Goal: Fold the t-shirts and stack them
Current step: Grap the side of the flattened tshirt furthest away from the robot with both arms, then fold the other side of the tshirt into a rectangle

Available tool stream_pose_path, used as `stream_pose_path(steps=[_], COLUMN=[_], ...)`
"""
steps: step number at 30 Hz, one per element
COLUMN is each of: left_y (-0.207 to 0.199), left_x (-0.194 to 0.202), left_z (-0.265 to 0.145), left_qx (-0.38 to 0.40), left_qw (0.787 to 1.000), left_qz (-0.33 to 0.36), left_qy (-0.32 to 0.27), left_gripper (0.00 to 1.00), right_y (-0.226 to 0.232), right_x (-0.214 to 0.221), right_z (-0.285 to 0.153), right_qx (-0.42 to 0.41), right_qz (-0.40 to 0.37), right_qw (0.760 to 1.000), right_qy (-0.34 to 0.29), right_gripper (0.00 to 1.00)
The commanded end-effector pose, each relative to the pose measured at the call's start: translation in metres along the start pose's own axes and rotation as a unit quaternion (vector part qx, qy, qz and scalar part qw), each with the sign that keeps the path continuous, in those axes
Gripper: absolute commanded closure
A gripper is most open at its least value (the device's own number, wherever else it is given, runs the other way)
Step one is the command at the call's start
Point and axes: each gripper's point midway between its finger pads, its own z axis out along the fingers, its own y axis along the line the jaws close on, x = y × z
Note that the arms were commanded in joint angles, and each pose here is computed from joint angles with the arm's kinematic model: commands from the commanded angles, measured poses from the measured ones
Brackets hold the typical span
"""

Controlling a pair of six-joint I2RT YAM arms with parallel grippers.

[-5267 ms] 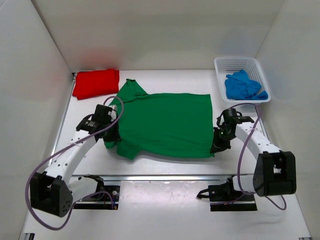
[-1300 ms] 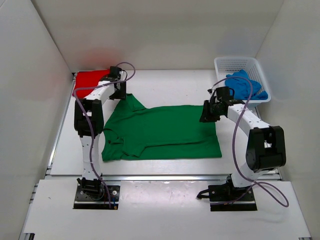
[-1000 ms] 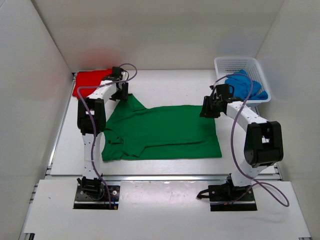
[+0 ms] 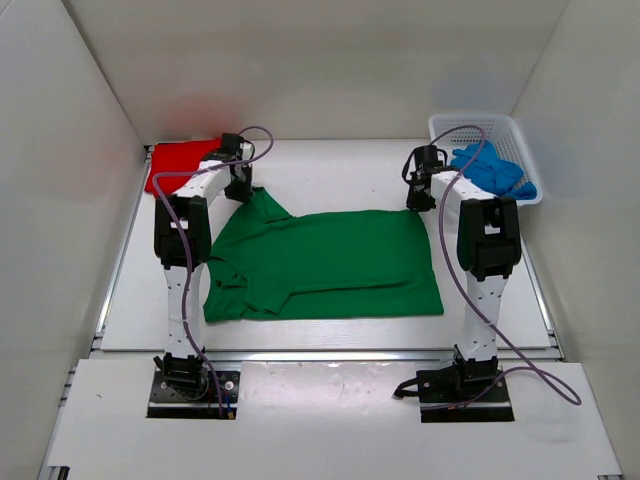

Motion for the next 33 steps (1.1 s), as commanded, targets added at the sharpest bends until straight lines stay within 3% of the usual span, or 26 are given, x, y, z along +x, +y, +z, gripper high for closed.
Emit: stream_pose_path(steps=[1,2,7,16,22,27,33], left_y=[0.001,0.000,0.005,0.002,0.000,-0.001,0.005], left_x=[0.017,0.013,-0.007,-0.036,-0.015,0.017,0.083], left_z=[-0.005,-0.008,-0.020,-0.085,-0.118,-0.150,-0.162], left_qx=[0.007,0.009,0.003,0.008,0.018,0.021,0.023], left_qw=[1.000,1.000,1.000,0.999,0.998,0.998,0.999], left_qz=[-0.006,-0.004,-0.006,0.001,-0.001,0.001,-0.009], left_qy=[0.028,0.023,0.004,-0.051,-0.052,-0.064,-0.044], left_gripper=[1.00,1.00,1.00,1.00,1.00,1.00,1.00], right_y=[-0.002,-0.001,0.005,0.030,0.023,0.004,-0.009], right_x=[0.007,0.004,-0.015,-0.051,-0.036,0.001,0.041], right_z=[0.004,0.001,-0.015,-0.072,-0.112,-0.129,-0.129], right_qx=[0.018,0.017,0.005,-0.056,-0.074,-0.086,-0.126], right_qz=[0.005,0.006,0.001,-0.023,-0.035,-0.031,-0.030], right_qw=[1.000,1.000,1.000,0.996,0.993,0.992,0.990], right_qy=[0.020,0.015,-0.004,-0.069,-0.090,-0.082,-0.063], right_gripper=[0.95,1.00,1.00,1.00,1.00,1.00,1.00])
